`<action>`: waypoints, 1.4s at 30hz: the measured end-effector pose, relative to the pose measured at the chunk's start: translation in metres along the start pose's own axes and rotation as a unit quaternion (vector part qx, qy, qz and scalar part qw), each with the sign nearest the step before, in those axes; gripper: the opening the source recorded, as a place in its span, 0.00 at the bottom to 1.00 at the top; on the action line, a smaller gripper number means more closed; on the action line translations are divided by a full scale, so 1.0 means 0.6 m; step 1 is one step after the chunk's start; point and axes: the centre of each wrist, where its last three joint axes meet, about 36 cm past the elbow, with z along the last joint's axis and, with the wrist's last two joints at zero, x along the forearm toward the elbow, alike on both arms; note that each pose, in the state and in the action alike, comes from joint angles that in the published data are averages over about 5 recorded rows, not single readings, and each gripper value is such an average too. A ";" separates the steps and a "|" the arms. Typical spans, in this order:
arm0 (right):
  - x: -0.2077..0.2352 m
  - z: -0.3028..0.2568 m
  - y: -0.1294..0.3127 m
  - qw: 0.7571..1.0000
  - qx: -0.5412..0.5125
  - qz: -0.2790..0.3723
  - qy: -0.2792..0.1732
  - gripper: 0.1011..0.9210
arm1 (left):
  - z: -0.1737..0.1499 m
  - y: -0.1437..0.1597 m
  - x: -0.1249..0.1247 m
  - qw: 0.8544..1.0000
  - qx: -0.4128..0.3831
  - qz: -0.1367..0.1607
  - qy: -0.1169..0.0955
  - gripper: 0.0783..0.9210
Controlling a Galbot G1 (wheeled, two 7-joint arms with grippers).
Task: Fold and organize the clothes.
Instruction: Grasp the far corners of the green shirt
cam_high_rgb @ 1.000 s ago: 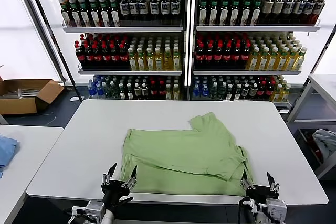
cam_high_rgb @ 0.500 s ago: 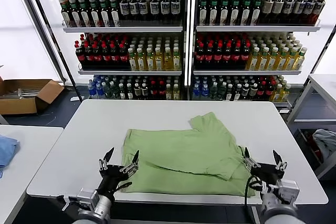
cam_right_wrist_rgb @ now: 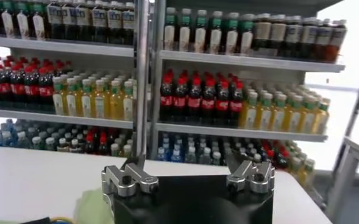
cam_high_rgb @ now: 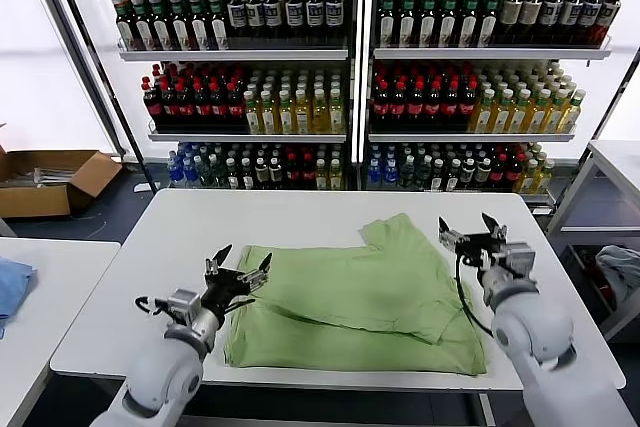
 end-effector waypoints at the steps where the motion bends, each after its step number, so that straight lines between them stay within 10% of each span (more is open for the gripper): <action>1: -0.016 -0.006 -0.004 1.000 0.001 0.001 0.001 0.88 | -0.003 0.006 -0.012 1.000 -0.001 0.001 0.003 0.88; 17: -0.183 -0.019 0.018 0.999 -0.011 0.030 0.039 0.88 | -0.011 0.070 -0.145 0.998 0.015 -0.022 0.052 0.88; 42: -0.251 0.080 0.097 0.992 -0.060 0.022 0.112 0.88 | 0.040 0.054 -0.163 0.995 0.021 -0.020 0.098 0.88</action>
